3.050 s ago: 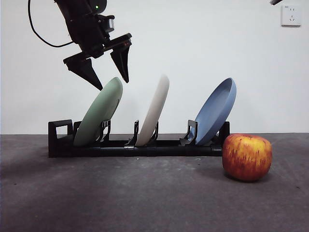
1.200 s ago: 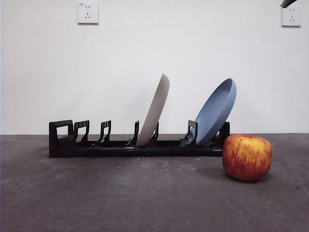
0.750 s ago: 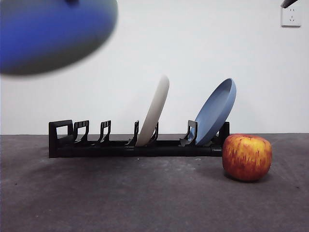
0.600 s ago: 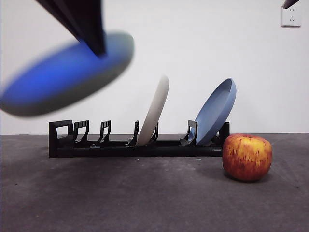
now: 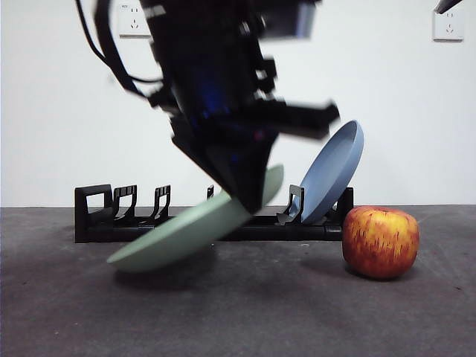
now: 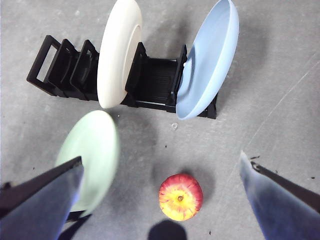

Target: Take the green plate from the plate rack,put the plate on the table,take the apple from the table,put the apple in the plate

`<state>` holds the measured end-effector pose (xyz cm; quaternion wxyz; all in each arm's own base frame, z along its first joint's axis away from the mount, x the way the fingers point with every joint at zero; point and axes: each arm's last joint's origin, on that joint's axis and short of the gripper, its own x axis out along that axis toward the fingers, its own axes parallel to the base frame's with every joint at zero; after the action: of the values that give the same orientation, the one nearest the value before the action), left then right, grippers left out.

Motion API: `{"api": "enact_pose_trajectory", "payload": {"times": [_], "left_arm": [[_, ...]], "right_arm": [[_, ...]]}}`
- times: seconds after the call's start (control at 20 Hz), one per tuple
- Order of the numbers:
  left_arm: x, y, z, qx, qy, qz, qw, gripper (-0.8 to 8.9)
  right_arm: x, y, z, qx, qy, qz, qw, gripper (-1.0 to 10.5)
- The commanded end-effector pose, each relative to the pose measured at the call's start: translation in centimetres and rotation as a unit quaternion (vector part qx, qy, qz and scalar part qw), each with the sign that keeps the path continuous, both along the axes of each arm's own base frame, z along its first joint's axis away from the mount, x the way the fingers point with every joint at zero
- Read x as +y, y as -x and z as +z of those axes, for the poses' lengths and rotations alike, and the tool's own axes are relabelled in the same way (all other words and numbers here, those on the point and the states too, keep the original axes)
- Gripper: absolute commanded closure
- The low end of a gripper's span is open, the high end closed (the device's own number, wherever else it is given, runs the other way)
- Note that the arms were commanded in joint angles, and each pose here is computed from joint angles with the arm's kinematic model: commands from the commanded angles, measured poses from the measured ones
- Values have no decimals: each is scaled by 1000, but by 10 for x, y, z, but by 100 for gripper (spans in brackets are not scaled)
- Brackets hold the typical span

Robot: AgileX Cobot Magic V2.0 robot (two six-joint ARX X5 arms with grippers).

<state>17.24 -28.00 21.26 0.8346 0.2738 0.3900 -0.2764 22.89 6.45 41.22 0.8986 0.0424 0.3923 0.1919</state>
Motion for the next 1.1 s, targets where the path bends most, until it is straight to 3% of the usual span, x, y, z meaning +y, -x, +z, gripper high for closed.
{"api": "enact_pose_trajectory", "payload": {"times": [0.05,0.25,0.4,0.6,0.75,0.8,1.1], "left_arm": [[-6,-2,-10,-3,-22,-20,1000,822],[-11,-5,-30,14,-46,-27,998,822],[-15,-5,-44,60,-43,-48,996,823],[-16,-5,-48,75,-43,-54,995,795],[-14,-9,-47,75,-40,-44,995,550],[-13,-10,-47,76,-38,-40,996,513],[-7,-6,-15,51,3,-32,998,499]], "right_arm": [[0,-1,1,-4,-3,-1,1000,384],[0,-1,1,-2,-7,-6,1000,384],[0,-1,1,-2,-7,-6,1000,384],[0,-1,1,0,-7,-6,1000,384],[0,-1,1,0,-7,-6,1000,384],[0,-1,1,0,-7,-6,1000,384],[0,0,0,3,-2,-4,1000,384]]}}
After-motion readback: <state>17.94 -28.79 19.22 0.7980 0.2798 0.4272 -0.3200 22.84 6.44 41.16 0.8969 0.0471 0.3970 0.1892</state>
